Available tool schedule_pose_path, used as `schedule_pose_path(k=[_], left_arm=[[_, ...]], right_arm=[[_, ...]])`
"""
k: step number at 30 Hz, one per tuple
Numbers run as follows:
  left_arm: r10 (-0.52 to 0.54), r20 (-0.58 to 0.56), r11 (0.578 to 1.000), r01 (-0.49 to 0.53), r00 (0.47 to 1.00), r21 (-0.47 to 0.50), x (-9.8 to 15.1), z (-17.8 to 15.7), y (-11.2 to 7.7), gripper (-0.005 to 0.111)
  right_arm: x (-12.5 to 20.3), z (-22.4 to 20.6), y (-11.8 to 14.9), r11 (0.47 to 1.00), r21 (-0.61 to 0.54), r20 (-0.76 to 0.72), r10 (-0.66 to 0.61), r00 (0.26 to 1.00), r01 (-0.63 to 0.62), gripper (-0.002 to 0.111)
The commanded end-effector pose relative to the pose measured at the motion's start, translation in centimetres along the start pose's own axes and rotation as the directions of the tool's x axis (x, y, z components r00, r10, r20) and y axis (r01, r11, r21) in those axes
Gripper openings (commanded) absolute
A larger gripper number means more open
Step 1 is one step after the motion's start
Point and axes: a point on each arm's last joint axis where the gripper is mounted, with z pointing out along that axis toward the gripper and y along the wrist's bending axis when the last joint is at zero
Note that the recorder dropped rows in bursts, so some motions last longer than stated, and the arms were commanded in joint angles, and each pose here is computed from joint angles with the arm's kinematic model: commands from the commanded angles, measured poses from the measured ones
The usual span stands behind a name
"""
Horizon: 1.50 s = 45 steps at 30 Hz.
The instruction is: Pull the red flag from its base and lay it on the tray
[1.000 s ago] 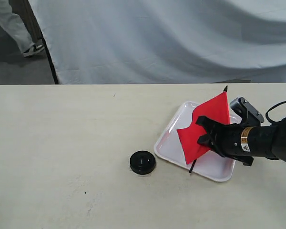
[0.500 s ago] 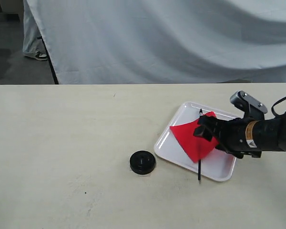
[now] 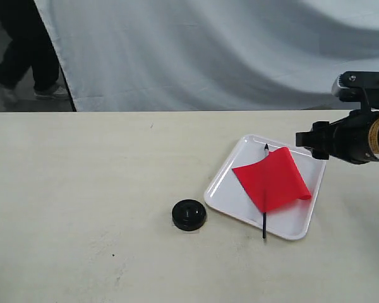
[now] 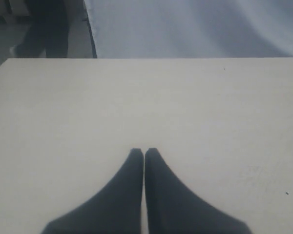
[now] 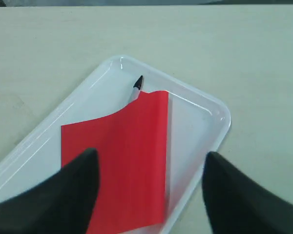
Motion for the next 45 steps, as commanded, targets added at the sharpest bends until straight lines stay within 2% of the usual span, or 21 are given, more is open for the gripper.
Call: schedule_pose_path(k=[1,2,10,13,15,18,19,20,21,22,24,25,28,30,32,35,38,42,45], left_arm=[[-0.007,0.003,1.000,0.007,1.000,0.007,0.0,0.0,0.0,0.001],[-0.007,0.003,1.000,0.007,1.000,0.007,0.0,0.0,0.0,0.001],[-0.007,0.003,1.000,0.007,1.000,0.007,0.0,0.0,0.0,0.001],[-0.007,0.003,1.000,0.007,1.000,0.007,0.0,0.0,0.0,0.001],[-0.007,0.003,1.000,0.007,1.000,0.007,0.0,0.0,0.0,0.001],[-0.007,0.003,1.000,0.007,1.000,0.007,0.0,0.0,0.0,0.001],[-0.007,0.003,1.000,0.007,1.000,0.007,0.0,0.0,0.0,0.001],[-0.007,0.003,1.000,0.007,1.000,0.007,0.0,0.0,0.0,0.001],[-0.007,0.003,1.000,0.007,1.000,0.007,0.0,0.0,0.0,0.001],[-0.007,0.003,1.000,0.007,1.000,0.007,0.0,0.0,0.0,0.001],[-0.007,0.003,1.000,0.007,1.000,0.007,0.0,0.0,0.0,0.001],[-0.007,0.003,1.000,0.007,1.000,0.007,0.0,0.0,0.0,0.001],[-0.007,0.003,1.000,0.007,1.000,0.007,0.0,0.0,0.0,0.001],[-0.007,0.003,1.000,0.007,1.000,0.007,0.0,0.0,0.0,0.001],[-0.007,0.003,1.000,0.007,1.000,0.007,0.0,0.0,0.0,0.001],[-0.007,0.003,1.000,0.007,1.000,0.007,0.0,0.0,0.0,0.001],[-0.007,0.003,1.000,0.007,1.000,0.007,0.0,0.0,0.0,0.001],[-0.007,0.003,1.000,0.007,1.000,0.007,0.0,0.0,0.0,0.001],[-0.007,0.003,1.000,0.007,1.000,0.007,0.0,0.0,0.0,0.001]], right_arm=[[-0.5,-0.8,-0.5,0.990,0.055,0.017,-0.128,0.992,0.127,0.015],[-0.5,-0.9,-0.6,0.990,0.066,0.018,-0.128,0.992,0.127,0.001],[-0.6,-1.5,-0.9,0.987,0.114,0.023,-0.120,0.993,0.116,-0.001],[-0.5,-1.5,-0.3,0.968,0.153,0.004,-0.200,0.980,0.197,-0.001],[-0.4,-1.7,0.3,0.930,0.229,-0.034,-0.288,0.957,0.288,-0.001],[-0.3,-2.3,0.8,0.801,0.382,-0.190,-0.421,0.887,0.462,-0.001],[-0.5,-2.4,1.1,0.752,0.401,-0.266,-0.451,0.852,0.523,-0.001],[-0.6,-2.6,0.9,0.724,0.422,-0.327,-0.440,0.837,0.545,-0.001],[-0.6,-2.8,0.8,0.719,0.412,-0.385,-0.420,0.822,0.560,-0.001],[-0.8,-3.1,0.7,0.724,0.400,-0.439,-0.387,0.811,0.562,-0.001],[-0.8,-3.5,0.4,0.781,0.343,-0.503,-0.316,0.805,0.521,-0.001],[-0.8,-3.9,0.1,0.831,0.299,-0.530,-0.264,0.806,0.469,-0.001],[-0.3,-5.2,-0.6,0.932,0.193,-0.558,-0.152,0.816,0.306,-0.001],[-0.2,-6.3,-1.3,0.968,0.144,-0.558,-0.093,0.824,0.207,-0.001],[-0.6,-7.9,-1.8,0.987,0.109,-0.515,-0.047,0.856,0.120,-0.001],[-0.7,-10.7,-2.2,0.990,0.139,-0.364,0.030,0.931,0.022,-0.001],[-0.5,-14.4,-1.9,0.984,0.168,-0.113,0.079,0.990,-0.060,-0.001],[0.8,-18.4,-1.4,0.983,0.135,0.224,0.093,0.970,-0.126,-0.001],[2.8,-20.1,-1.2,0.987,0.125,0.370,0.045,0.928,-0.097,-0.001]])
